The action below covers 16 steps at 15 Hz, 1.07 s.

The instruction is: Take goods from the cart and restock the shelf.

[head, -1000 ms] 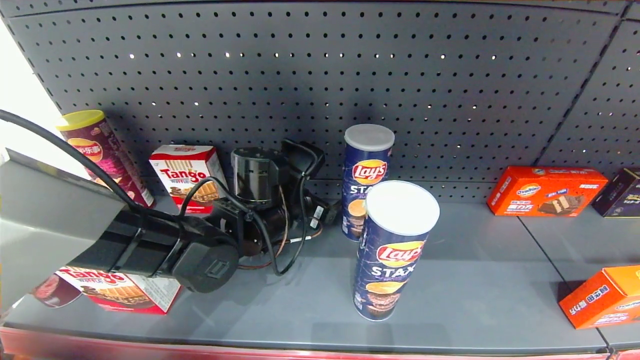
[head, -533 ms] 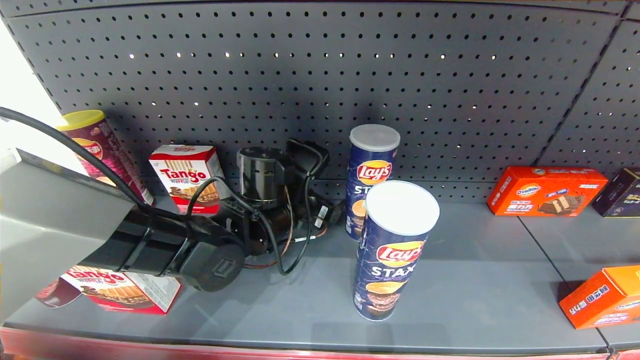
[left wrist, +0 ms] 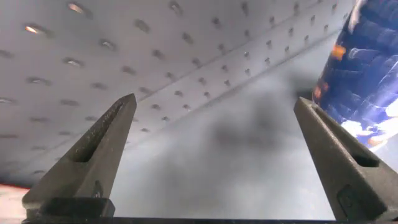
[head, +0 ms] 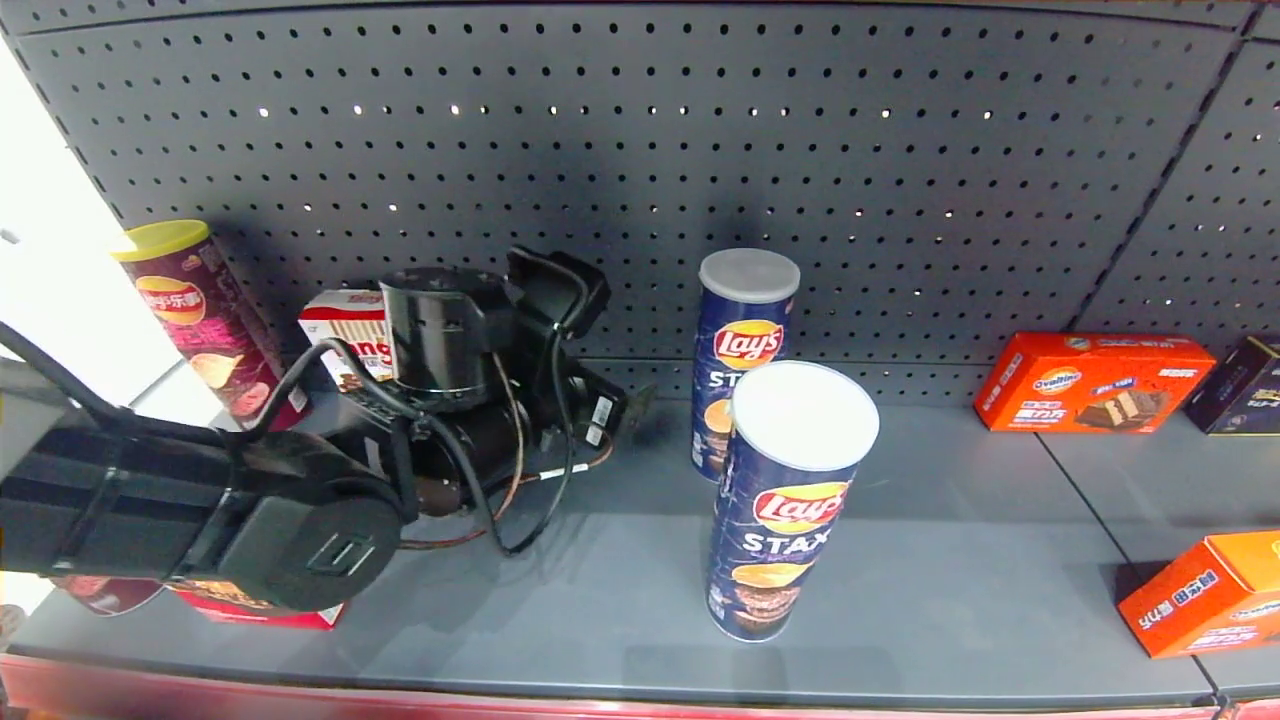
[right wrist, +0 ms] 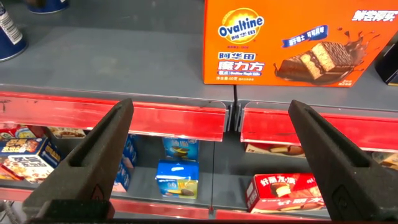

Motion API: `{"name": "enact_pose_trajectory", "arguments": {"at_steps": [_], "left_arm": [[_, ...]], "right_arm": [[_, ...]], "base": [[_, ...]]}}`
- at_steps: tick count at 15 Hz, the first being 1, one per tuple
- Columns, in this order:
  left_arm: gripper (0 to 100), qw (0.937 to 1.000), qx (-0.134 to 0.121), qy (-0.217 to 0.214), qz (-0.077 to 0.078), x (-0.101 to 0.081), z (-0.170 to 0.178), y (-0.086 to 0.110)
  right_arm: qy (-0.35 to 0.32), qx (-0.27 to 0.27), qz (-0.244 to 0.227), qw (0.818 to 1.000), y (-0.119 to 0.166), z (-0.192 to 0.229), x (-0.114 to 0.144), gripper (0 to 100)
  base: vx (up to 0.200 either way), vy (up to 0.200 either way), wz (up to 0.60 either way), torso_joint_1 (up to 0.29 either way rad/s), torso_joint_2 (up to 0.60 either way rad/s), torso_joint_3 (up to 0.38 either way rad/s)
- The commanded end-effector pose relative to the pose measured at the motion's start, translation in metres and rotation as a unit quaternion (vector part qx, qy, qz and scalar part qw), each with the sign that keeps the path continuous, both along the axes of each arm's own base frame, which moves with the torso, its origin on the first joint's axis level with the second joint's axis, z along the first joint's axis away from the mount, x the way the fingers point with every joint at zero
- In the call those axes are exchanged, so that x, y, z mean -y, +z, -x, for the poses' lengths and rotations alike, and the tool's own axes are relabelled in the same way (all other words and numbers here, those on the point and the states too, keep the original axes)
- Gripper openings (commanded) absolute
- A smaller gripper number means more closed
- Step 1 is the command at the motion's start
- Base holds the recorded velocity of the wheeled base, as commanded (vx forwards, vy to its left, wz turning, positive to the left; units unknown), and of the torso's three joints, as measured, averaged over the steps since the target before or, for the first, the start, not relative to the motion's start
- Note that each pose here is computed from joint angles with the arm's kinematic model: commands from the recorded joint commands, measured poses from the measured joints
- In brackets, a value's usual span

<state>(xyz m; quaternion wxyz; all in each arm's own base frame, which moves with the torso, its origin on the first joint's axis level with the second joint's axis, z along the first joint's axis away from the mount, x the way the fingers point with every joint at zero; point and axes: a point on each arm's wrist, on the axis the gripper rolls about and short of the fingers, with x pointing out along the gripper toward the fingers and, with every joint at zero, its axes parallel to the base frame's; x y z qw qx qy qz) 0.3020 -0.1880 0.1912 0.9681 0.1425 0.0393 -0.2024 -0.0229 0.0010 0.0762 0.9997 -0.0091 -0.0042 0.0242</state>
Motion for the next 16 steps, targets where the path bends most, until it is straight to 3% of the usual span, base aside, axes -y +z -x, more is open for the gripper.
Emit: {"name": "enact_pose_trajectory", "arguments": {"at_steps": [1,4,6,8,11,12,13,14,16], "left_arm": [[100,0.9981,0.052,0.002,0.034,-0.016,0.022,0.042],[100,0.9931,0.096,-0.007,0.066,-0.028,0.051,0.077],[100,0.9892,0.117,-0.009,0.087,-0.054,0.09,0.09],[100,0.9873,0.125,-0.019,0.096,-0.071,0.125,0.09],[100,0.978,0.153,-0.067,0.124,-0.102,0.195,0.087],[100,0.978,0.157,-0.065,0.121,-0.12,0.215,0.084],[100,0.9781,0.157,-0.064,0.12,-0.121,0.216,0.084],[100,0.9752,0.195,-0.018,0.103,-0.152,0.243,0.077],[100,0.972,0.211,0.011,0.103,-0.169,0.264,0.055]], "right_arm": [[0.0,0.0,0.0,1.0,0.0,0.0,0.0,100],[0.0,0.0,0.0,1.0,0.0,0.0,0.0,100],[0.0,0.0,0.0,1.0,0.0,0.0,0.0,100],[0.0,0.0,0.0,1.0,0.0,0.0,0.0,100],[0.0,0.0,0.0,1.0,0.0,0.0,0.0,100],[0.0,0.0,0.0,1.0,0.0,0.0,0.0,100],[0.001,0.0,-0.001,1.0,0.0,0.0,0.0,100],[0.0,0.0,0.0,1.0,0.0,0.0,0.0,100],[0.0,0.0,0.0,1.0,0.0,0.0,0.0,100]], "base": [[0.0,0.0,0.0,0.0,0.0,0.0],[0.0,0.0,0.0,0.0,0.0,0.0],[0.0,0.0,0.0,0.0,0.0,0.0],[0.0,0.0,0.0,0.0,0.0,0.0],[0.0,0.0,0.0,0.0,0.0,0.0],[0.0,0.0,0.0,0.0,0.0,0.0],[0.0,0.0,0.0,0.0,0.0,0.0],[0.0,0.0,0.0,0.0,0.0,0.0],[0.0,0.0,0.0,0.0,0.0,0.0]]}}
